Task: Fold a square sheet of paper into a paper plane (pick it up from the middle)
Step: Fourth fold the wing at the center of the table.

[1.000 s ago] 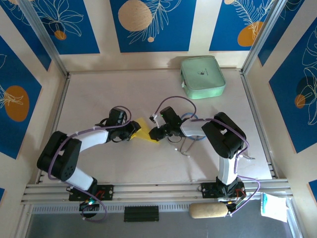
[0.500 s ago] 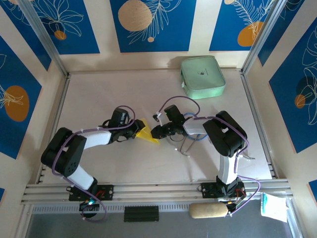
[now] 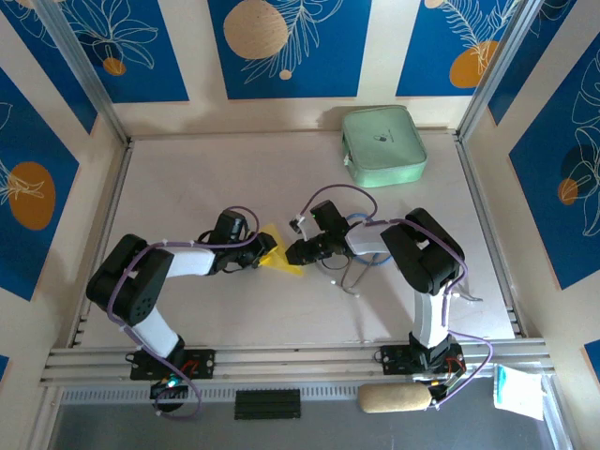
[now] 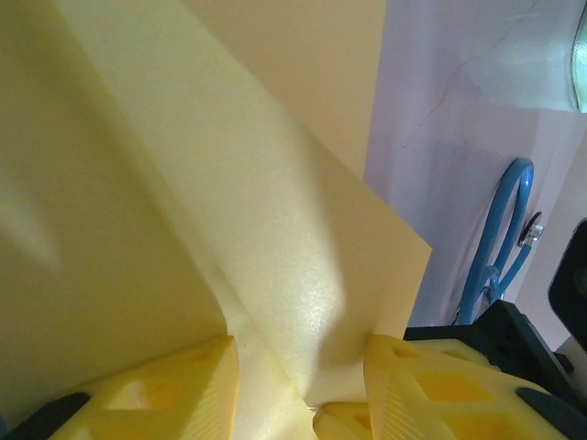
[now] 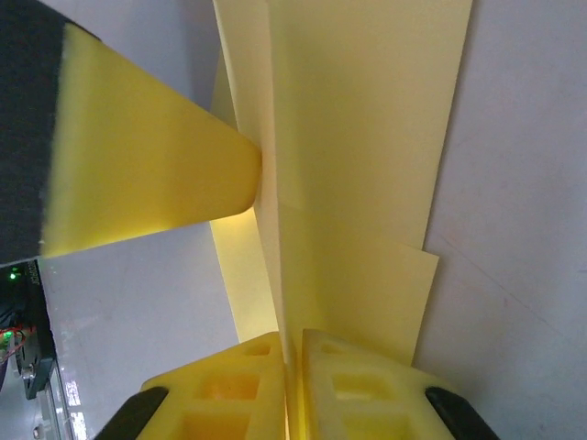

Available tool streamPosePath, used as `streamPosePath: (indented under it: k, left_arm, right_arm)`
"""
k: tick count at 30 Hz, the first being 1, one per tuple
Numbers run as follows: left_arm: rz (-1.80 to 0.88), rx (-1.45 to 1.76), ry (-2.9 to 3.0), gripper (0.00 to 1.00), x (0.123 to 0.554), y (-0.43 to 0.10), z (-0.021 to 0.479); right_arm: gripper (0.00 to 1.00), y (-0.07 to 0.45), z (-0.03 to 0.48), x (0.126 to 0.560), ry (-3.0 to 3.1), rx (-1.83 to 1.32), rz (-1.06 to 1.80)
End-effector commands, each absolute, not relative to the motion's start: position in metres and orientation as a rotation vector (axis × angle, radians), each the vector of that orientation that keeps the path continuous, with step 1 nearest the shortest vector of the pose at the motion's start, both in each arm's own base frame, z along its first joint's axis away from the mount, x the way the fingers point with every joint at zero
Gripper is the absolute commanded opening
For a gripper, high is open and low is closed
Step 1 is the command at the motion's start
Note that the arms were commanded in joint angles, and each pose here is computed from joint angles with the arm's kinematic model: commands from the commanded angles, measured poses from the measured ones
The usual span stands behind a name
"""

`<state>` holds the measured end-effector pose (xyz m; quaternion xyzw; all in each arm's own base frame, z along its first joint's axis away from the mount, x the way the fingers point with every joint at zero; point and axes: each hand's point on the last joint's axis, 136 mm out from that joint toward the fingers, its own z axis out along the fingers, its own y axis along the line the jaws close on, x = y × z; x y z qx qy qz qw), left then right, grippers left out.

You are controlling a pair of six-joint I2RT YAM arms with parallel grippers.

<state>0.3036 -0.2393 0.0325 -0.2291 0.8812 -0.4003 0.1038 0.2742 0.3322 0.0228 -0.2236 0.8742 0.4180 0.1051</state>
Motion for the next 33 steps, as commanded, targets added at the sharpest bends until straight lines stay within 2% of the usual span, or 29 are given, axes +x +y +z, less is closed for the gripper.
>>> streamPosePath:
  k: [1,25,28,33]
  left_arm:
    - [-1.173,-0.688,2.639,0.41,0.295,-0.24,0.021]
    - [-0.922,-0.725,2.868,0.48,0.272,-0.223,-0.005]
    - [-0.958,-0.687,2.839,0.49,0.28,-0.228,0.005]
    - [-1.047,-0.526,2.679,0.53,0.311,-0.241,0.061]
  right_arm:
    - [0.12,0.329,0.014,0.267,2.654,-0.617,1.266]
    - [0.15,0.324,0.01,0.268,2.714,-0.559,1.337]
    - [0.12,0.324,0.009,0.267,2.722,-0.559,1.345]
    - [0.1,0.324,0.007,0.266,2.74,-0.559,1.354]
